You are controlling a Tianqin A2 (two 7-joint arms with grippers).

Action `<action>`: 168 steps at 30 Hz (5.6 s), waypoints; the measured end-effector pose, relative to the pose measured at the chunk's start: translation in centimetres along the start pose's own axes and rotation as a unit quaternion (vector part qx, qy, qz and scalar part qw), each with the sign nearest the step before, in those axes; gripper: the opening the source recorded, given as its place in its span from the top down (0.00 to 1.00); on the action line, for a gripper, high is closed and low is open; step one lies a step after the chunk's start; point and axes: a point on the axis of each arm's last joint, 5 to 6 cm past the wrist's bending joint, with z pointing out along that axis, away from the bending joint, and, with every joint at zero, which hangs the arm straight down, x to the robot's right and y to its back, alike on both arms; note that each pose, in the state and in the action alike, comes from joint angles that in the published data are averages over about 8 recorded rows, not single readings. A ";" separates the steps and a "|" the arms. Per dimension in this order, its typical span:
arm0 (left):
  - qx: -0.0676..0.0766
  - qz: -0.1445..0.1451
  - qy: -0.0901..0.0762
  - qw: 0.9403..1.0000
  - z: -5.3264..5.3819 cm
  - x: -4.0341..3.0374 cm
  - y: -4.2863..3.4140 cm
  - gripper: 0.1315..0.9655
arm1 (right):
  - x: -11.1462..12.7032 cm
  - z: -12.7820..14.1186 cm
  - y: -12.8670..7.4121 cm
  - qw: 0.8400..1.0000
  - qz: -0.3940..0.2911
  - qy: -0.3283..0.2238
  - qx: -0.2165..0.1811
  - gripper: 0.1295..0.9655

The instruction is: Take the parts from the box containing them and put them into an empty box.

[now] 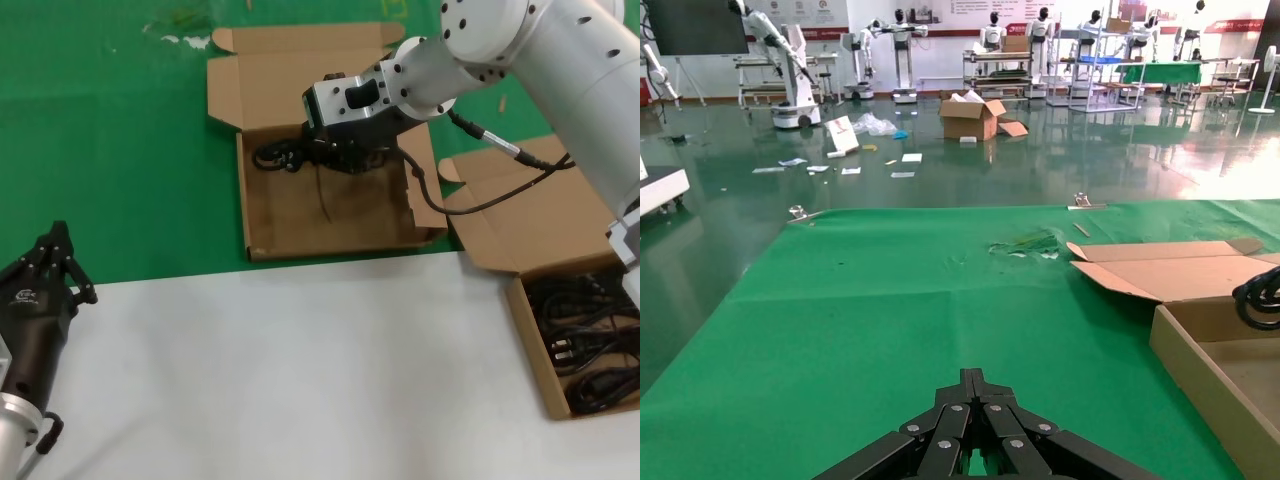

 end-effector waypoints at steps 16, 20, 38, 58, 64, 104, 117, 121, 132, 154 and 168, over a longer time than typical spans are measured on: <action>0.000 0.000 0.000 1.000 0.0 0.00 0.00 0.99 | -1.5 -0.8 1.2 0.999 0.029 0.016 0.018 0.78; 0.000 0.000 0.000 1.000 0.0 0.00 0.00 0.99 | -2.4 -2.5 1.5 0.997 0.056 0.032 0.041 0.68; 0.000 0.000 0.000 1.000 0.0 0.00 0.00 0.93 | -5.9 -6.4 1.0 0.986 0.116 0.065 0.102 0.24; 0.000 0.000 0.000 1.000 0.0 0.00 0.00 0.61 | -11.9 -3.5 0.7 0.942 0.222 0.156 0.199 0.01; 0.000 0.000 0.000 1.000 0.0 0.00 0.00 0.42 | -14.1 -2.8 0.8 0.920 0.265 0.188 0.218 0.00; 0.000 0.000 0.000 1.000 0.0 0.00 0.00 0.00 | -30.5 -3.5 3.2 0.714 0.559 0.388 0.163 0.00; 0.000 0.000 0.000 1.000 0.0 0.00 0.00 0.00 | -34.1 -4.6 3.7 0.665 0.606 0.420 0.118 0.00; 0.000 0.000 0.000 1.000 0.0 0.00 0.00 0.00 | -34.2 -4.6 3.7 0.665 0.607 0.420 0.117 0.00; 0.000 0.000 0.000 1.000 0.0 0.00 0.00 0.00 | -34.2 -4.6 3.7 0.665 0.607 0.420 0.117 0.00; 0.000 0.000 0.000 1.000 0.0 0.00 0.00 0.00 | -34.2 -4.6 3.7 0.665 0.607 0.420 0.117 0.00; 0.000 0.000 0.000 1.000 0.0 0.00 0.00 0.00 | -34.2 -4.6 3.7 0.665 0.607 0.420 0.117 0.00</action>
